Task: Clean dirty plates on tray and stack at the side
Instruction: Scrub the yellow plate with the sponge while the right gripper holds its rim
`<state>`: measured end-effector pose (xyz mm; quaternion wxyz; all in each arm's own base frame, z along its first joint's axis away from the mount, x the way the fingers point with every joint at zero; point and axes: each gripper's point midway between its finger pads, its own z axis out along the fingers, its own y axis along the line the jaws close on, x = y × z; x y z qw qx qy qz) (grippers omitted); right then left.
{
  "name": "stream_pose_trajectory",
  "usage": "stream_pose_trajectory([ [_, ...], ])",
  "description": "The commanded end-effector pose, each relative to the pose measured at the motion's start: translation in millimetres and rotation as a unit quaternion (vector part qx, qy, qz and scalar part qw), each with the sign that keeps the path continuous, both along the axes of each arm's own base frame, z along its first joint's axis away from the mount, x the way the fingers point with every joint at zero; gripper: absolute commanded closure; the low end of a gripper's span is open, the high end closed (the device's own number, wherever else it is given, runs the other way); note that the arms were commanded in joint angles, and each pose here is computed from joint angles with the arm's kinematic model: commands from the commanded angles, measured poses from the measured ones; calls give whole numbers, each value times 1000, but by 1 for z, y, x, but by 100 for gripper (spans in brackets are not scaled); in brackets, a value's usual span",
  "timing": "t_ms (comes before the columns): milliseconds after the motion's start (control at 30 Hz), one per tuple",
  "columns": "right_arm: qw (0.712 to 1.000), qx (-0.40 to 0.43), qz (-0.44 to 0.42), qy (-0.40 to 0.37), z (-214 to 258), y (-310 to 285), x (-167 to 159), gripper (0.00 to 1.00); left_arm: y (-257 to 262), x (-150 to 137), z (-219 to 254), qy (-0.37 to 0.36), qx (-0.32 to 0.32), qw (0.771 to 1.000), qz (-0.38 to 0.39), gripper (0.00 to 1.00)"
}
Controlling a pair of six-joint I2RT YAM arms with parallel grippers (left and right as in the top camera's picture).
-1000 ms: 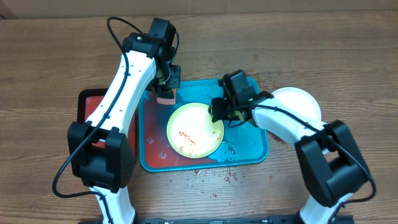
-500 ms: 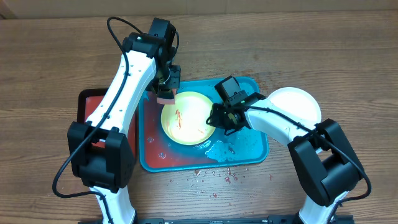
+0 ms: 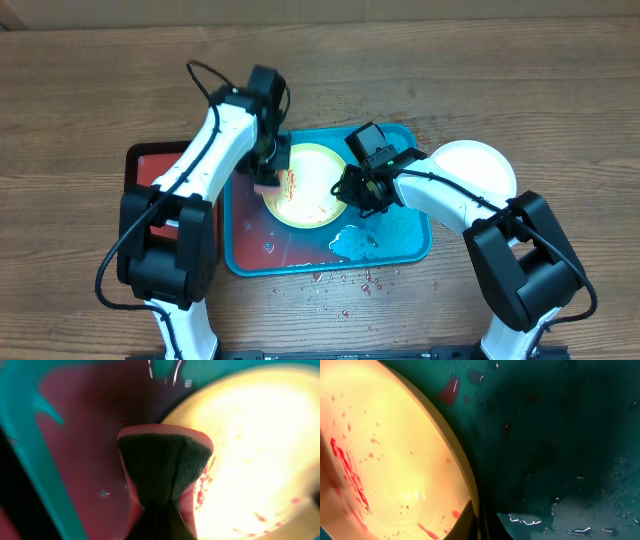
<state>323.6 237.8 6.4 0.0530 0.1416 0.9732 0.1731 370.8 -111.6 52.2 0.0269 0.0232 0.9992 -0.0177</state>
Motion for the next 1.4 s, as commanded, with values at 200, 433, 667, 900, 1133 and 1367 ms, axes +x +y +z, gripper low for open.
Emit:
stream_pose_trajectory([
  [200,1000,-18,-10,-3,-4,-7,2,96,-24,-22,-43,11,-34,999,-25,96],
  [433,1000,-16,-8,-7,-4,-6,4,96,-63,-32,-51,5,-95,992,-86,96],
  [667,1000,-16,-4,-7,-4,-6,4,96,-111,-39,-35,-9,-217,957,-195,96],
  [900,1000,-16,-4,-8,-4,-6,4,96,-16,-14,-54,-40,48,998,7,96],
  [1133,1000,-13,-4,-13,-3,-4,6,96,53,-22,-37,-69,230,965,109,96],
  [1367,1000,-12,1,-15,-2,-3,6,96,-25,-23,-55,-21,26,999,-26,96],
])
